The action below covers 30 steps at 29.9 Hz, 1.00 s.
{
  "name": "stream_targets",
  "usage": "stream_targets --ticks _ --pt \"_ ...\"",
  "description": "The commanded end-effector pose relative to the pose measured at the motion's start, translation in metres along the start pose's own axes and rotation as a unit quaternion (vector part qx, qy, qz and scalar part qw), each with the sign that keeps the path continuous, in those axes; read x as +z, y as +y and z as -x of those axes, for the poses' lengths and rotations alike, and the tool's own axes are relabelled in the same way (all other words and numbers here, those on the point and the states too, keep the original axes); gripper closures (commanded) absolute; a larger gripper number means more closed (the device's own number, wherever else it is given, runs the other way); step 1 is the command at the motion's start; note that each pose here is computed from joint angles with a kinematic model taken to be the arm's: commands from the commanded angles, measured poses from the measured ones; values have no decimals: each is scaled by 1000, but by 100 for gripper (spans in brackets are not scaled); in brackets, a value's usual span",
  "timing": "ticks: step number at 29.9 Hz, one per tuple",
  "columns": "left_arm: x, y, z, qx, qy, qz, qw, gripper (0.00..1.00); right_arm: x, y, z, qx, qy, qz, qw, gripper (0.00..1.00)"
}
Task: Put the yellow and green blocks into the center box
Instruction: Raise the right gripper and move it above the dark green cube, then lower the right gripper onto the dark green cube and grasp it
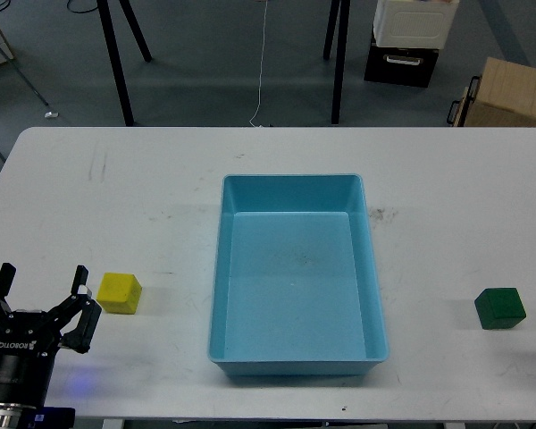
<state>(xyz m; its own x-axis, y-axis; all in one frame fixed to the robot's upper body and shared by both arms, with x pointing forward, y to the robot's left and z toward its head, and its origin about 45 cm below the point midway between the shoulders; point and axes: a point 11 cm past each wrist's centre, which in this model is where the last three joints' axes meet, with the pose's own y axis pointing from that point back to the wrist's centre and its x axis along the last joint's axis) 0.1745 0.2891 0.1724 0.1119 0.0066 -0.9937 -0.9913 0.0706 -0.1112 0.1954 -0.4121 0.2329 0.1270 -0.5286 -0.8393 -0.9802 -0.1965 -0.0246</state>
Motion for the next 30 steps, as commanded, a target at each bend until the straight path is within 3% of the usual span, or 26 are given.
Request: stream_targets --ticks 1,6,9,14,20,25,30 --pt "-2 -7 2 -9 1 -4 1000 0 -47 -39 21 -12 114 50 992 0" --pt "-4 -15 5 -20 1 -9 1000 0 -70 -83 45 -15 275 156 949 0" --pt "-5 -17 5 -22 3 -10 1000 0 -80 -108 61 -27 368 190 910 0" --pt "-11 -17 4 -20 7 -18 1000 0 -45 -142 72 -70 485 275 827 0" --pt "-12 -24 7 -31 6 -22 999 0 25 -162 54 -111 610 426 659 0" --pt "-15 -23 7 -30 -1 -25 999 0 13 -142 17 -56 718 528 451 0" --pt "-24 -21 3 -25 3 -33 999 0 17 -120 -11 -59 744 563 356 0"
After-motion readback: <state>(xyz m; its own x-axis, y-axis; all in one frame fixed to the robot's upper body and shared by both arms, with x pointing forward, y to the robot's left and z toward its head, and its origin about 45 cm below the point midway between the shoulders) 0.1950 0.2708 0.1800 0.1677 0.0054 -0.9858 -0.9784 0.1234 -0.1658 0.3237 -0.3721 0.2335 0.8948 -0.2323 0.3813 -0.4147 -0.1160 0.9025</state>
